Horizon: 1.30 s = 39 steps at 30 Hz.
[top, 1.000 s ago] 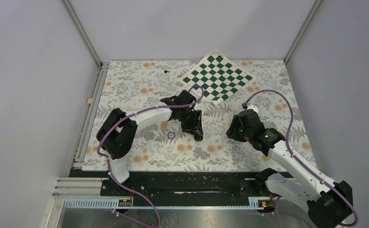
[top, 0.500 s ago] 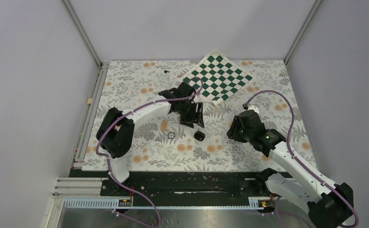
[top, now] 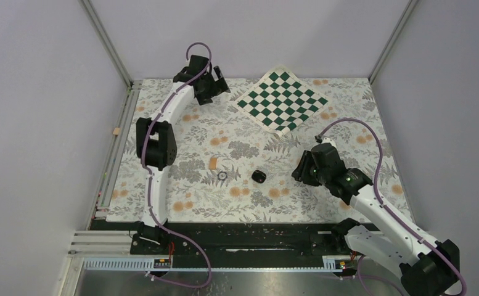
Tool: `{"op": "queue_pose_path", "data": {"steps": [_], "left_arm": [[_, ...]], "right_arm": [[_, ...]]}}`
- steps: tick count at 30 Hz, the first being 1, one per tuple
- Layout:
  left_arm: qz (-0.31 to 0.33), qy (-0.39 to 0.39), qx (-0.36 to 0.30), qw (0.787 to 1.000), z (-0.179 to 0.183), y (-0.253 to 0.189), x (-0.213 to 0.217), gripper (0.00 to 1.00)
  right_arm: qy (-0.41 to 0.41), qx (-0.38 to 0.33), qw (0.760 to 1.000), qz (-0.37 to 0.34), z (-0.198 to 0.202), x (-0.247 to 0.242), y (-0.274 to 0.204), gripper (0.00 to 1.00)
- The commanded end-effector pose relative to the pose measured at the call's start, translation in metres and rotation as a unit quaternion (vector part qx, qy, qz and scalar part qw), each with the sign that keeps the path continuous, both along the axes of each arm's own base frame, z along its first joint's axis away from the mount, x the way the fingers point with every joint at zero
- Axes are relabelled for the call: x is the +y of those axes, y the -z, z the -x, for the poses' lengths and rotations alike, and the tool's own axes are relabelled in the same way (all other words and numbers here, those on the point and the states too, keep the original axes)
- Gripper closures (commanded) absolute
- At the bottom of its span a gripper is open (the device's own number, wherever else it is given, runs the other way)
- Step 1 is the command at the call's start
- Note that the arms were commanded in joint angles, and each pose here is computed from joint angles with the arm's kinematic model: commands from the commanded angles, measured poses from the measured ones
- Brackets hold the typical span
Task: Insert the wireless bluetooth earbuds into the charging case
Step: Move the left earbud to the center of the board.
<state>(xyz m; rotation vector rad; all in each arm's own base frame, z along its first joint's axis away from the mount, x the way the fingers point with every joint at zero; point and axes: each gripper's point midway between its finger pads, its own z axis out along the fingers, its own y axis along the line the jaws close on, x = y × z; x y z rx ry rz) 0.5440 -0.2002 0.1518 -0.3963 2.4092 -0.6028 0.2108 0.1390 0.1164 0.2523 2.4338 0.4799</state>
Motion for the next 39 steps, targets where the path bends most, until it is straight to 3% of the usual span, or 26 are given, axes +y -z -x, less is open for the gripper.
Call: {"op": "queue_pose_path", "data": {"steps": [1,7,15,22,27,34,39], "left_arm": [[0.002,-0.079,-0.017,0.997,-0.05,0.021,0.022,0.11],[0.093,-0.138,-0.073,0.983,-0.107,0.03,0.025,0.16],[0.203,-0.24,-0.05,0.948,-0.134,0.069,0.03,0.26],[0.32,-0.315,-0.001,0.894,-0.135,0.09,0.028,0.31],[0.389,-0.38,0.045,0.838,-0.119,0.1,0.031,0.32],[0.429,-0.453,0.113,0.773,-0.11,0.133,0.033,0.42],[0.434,-0.477,0.15,0.75,-0.11,0.133,0.03,0.47]], "right_arm": [[-0.001,0.018,0.999,-0.043,0.003,0.014,-0.005,0.57],[-0.002,0.041,0.997,-0.061,0.003,0.023,0.001,0.57],[-0.017,0.056,0.997,-0.049,-0.005,0.031,0.002,0.57],[-0.024,0.064,0.997,-0.04,-0.011,0.034,0.005,0.57],[-0.029,0.065,0.997,-0.037,-0.014,0.036,0.004,0.57],[-0.034,0.065,0.997,-0.036,-0.015,0.037,0.004,0.57],[-0.035,0.065,0.997,-0.035,-0.015,0.038,0.003,0.57]]}}
